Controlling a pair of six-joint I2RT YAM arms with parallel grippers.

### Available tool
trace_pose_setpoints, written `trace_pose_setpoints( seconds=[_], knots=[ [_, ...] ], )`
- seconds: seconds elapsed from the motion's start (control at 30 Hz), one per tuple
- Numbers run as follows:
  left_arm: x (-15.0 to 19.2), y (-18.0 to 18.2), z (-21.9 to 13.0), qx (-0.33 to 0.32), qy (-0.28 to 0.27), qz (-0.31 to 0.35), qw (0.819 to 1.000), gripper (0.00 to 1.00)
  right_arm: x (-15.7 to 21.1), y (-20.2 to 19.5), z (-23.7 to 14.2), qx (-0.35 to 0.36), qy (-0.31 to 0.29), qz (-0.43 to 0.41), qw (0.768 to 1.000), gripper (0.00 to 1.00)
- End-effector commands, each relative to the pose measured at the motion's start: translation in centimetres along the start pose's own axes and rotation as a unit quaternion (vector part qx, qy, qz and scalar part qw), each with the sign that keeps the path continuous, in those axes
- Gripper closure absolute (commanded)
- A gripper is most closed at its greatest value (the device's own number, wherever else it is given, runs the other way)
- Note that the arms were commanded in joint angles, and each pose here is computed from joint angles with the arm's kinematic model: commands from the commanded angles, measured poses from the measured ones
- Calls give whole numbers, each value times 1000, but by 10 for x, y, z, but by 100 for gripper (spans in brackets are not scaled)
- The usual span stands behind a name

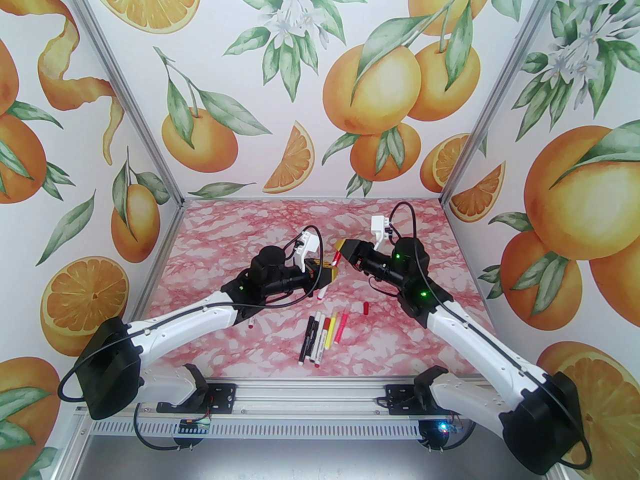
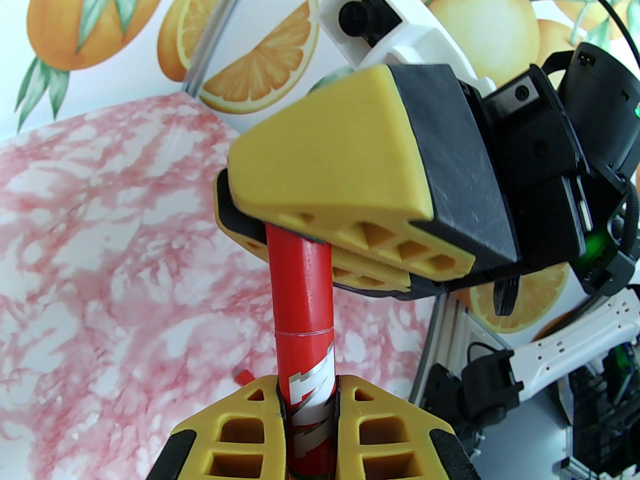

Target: Open the pen caps

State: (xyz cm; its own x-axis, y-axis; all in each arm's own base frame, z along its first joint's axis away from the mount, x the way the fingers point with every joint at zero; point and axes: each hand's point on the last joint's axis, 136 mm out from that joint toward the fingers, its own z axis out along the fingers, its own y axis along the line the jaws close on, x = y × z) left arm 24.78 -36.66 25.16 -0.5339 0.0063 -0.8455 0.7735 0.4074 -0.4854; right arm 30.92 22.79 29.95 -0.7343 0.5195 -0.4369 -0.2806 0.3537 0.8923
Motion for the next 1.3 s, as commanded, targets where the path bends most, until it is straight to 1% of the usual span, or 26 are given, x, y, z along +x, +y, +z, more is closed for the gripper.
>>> trace_pose_setpoints(
  seconds=[0.0,0.17,0.4,0.5,0.53,0.67,0.73,0.87,0.97,1.07,1.17,1.27],
  knots=[
    [117,-24,-9,61,207,-42,976,100,-99,96,-40,-108,-201,-79,970,100],
    [111,-32,-7,77,202,-49,975,100,-89,83,-36,-37,-201,-133,970,100],
    [100,-35,-10,77,188,-45,978,100,-84,76,-33,-9,-196,-153,969,100],
    [89,-32,-13,71,167,-46,982,100,-77,67,-32,9,-177,-157,972,100],
    [82,-29,-15,69,155,-48,984,100,-73,64,-30,11,-165,-155,974,96],
    [53,-20,-22,68,102,-55,991,100,-50,52,-23,5,-116,-142,983,73],
    [42,-16,-25,65,86,-52,993,100,-38,44,-19,9,-95,-137,986,64],
    [25,-8,-34,63,60,-54,995,100,-9,30,-10,17,-51,-129,990,48],
    [15,-6,-39,71,46,-61,995,100,5,22,-3,19,-32,-119,992,38],
    [9,-5,-43,78,36,-66,994,100,19,18,5,12,-11,-111,994,36],
    [5,-2,-44,76,30,-69,994,100,31,17,16,9,11,-106,994,39],
    [2,-3,-46,81,22,-73,994,100,38,15,23,11,19,-104,994,42]
  ],
)
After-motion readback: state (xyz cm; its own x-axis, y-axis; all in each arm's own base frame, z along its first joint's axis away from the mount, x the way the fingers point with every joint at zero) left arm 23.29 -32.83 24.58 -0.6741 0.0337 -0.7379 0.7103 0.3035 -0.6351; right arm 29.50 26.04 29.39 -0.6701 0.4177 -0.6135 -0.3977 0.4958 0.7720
